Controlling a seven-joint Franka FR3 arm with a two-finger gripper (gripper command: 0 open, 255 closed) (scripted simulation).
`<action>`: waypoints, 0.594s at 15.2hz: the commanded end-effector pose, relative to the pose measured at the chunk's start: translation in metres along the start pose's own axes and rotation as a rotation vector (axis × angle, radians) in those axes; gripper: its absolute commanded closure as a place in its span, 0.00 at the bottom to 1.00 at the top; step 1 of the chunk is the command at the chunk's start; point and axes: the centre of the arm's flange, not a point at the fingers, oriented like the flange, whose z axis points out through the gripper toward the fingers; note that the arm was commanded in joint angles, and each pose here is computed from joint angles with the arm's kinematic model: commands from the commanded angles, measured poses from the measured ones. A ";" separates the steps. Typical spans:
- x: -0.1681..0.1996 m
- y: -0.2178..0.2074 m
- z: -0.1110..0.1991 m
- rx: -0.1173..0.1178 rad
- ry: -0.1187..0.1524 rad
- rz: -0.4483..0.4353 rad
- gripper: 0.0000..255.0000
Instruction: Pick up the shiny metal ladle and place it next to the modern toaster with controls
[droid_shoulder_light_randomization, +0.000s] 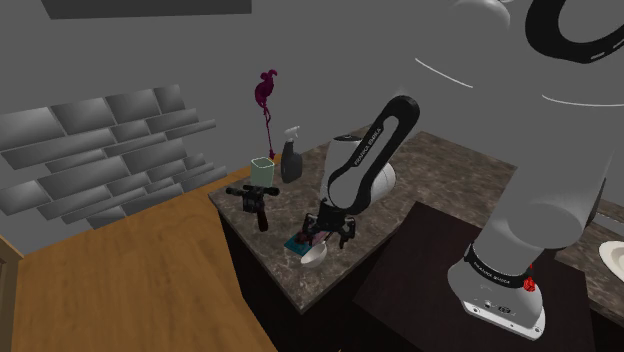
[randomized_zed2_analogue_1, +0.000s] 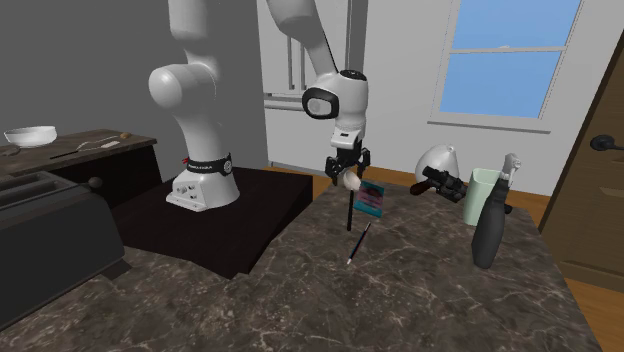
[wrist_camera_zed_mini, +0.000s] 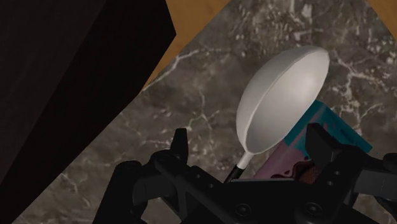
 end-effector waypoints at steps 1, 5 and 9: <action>-0.001 0.001 0.008 0.001 0.001 0.000 0.00; -0.001 0.001 0.008 0.001 0.001 0.000 0.00; 0.000 0.001 0.008 0.000 0.001 0.000 1.00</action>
